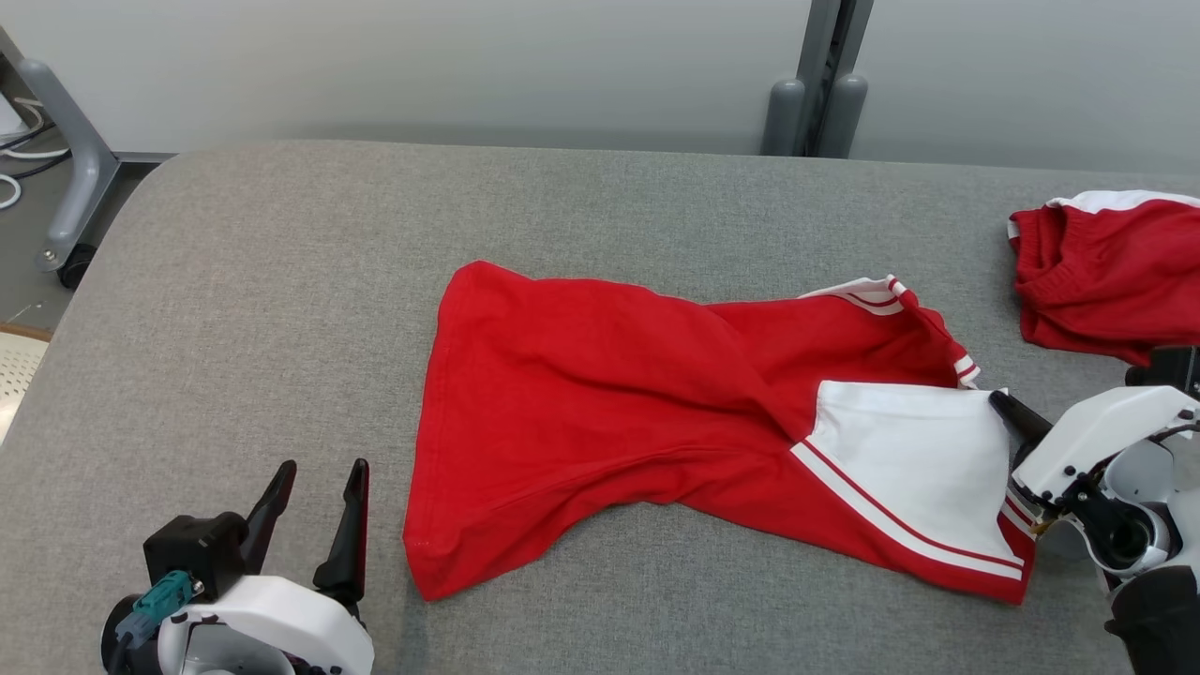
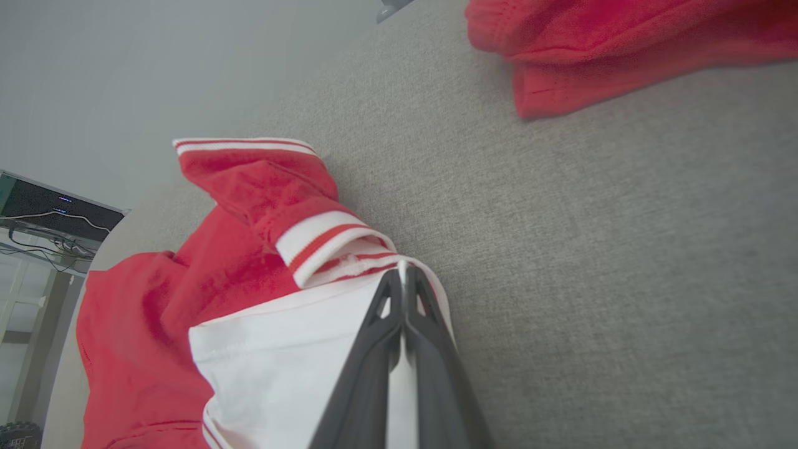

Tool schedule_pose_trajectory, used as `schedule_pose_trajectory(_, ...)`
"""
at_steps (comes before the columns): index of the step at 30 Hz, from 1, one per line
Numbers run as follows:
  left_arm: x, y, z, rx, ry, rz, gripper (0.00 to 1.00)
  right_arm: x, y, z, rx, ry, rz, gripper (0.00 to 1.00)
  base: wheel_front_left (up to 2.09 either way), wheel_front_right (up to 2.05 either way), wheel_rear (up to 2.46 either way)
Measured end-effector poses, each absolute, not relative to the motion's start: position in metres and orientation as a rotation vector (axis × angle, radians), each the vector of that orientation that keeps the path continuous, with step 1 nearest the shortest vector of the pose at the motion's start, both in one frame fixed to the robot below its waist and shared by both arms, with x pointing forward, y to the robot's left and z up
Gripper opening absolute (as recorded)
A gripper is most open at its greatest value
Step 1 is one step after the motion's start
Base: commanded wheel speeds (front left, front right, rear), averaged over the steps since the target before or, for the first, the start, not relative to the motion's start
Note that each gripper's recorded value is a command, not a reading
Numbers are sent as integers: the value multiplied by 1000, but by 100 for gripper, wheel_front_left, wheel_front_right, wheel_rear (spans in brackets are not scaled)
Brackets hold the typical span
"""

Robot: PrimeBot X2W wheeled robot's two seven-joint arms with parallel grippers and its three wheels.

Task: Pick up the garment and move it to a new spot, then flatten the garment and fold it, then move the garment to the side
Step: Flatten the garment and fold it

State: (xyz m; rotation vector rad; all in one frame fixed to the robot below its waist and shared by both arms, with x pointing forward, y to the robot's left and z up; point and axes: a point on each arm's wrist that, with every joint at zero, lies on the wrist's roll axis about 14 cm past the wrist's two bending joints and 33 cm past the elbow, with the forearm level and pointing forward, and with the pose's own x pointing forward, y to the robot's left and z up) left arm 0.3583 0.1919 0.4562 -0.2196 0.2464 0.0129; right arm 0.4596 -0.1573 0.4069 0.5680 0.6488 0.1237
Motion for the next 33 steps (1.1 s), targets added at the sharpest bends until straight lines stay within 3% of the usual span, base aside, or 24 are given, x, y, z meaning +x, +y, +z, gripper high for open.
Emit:
schedule_pose_trajectory(7, 357, 188, 458, -223, 244, 0, 100, 450, -166, 410, 567, 616, 119, 0, 0, 0, 0)
schedule_pose_trajectory(18, 358, 176, 458, -226, 248, -34, 100, 406, -130, 420, 629, 604, 259, 0, 0, 0, 0)
schedule_pose_trajectory(33, 359, 171, 453, -219, 271, -59, 100, 339, -152, 408, 525, 778, 328, 0, 0, 0, 0)
